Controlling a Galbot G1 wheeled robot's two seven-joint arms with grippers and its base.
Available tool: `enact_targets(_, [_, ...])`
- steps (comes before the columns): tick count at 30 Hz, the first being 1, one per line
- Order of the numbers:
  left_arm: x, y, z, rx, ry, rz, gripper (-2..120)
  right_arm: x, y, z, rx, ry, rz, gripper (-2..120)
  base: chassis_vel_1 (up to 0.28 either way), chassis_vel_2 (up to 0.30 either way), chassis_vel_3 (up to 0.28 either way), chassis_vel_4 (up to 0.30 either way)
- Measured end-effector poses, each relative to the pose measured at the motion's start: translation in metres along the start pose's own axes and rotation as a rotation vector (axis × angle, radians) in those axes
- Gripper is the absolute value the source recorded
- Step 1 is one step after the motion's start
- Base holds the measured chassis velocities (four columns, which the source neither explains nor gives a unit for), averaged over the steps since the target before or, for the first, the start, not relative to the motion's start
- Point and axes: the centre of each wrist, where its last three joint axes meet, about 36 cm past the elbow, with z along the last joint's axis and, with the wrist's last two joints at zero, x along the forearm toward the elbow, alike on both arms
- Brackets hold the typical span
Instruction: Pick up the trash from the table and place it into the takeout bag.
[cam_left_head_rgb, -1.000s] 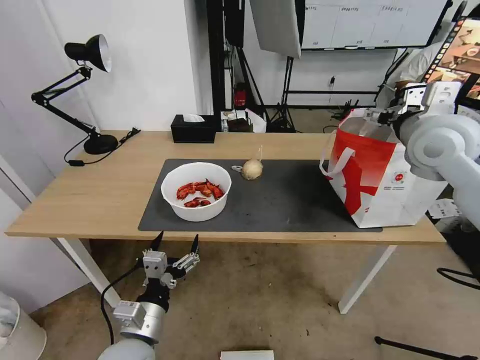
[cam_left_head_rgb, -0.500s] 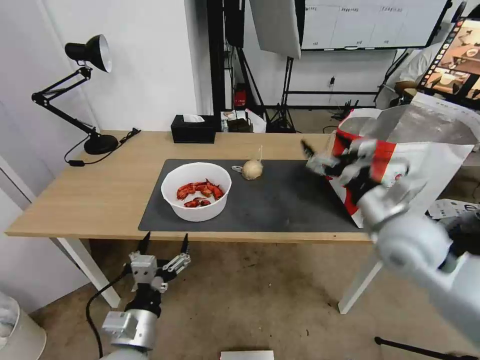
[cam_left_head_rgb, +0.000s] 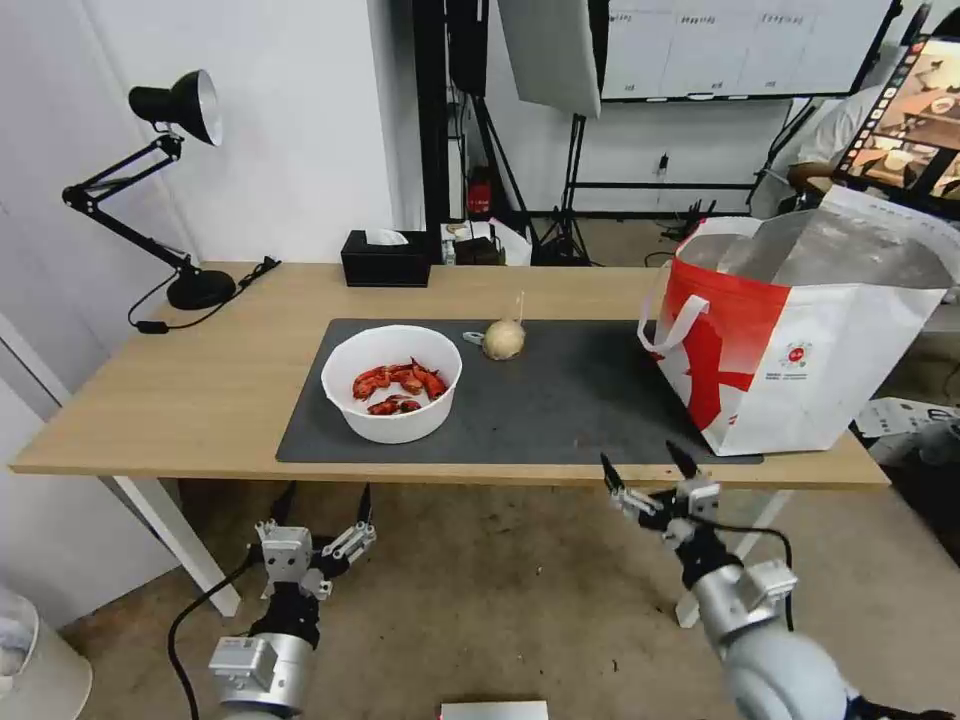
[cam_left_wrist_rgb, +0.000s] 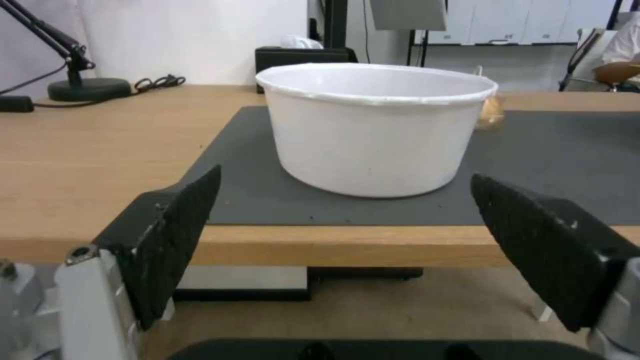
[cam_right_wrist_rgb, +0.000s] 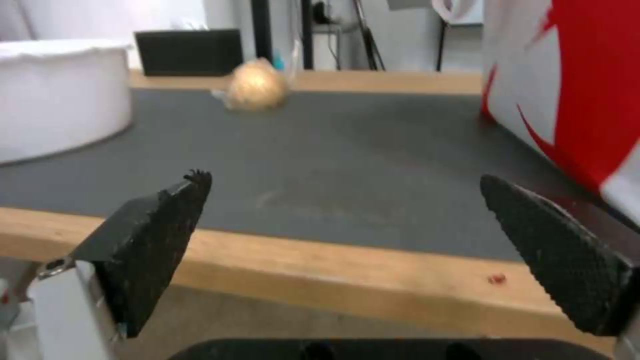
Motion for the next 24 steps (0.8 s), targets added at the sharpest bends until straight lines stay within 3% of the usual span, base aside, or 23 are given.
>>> enact_targets(24, [0.0035, -0.0013, -0.0003, 0.000, 0.006, 0.011, 100, 0.0020, 0.0054, 0.0008, -0.004, 0.031, -0.006, 100, 0.000, 0.000, 0.000, 0.000])
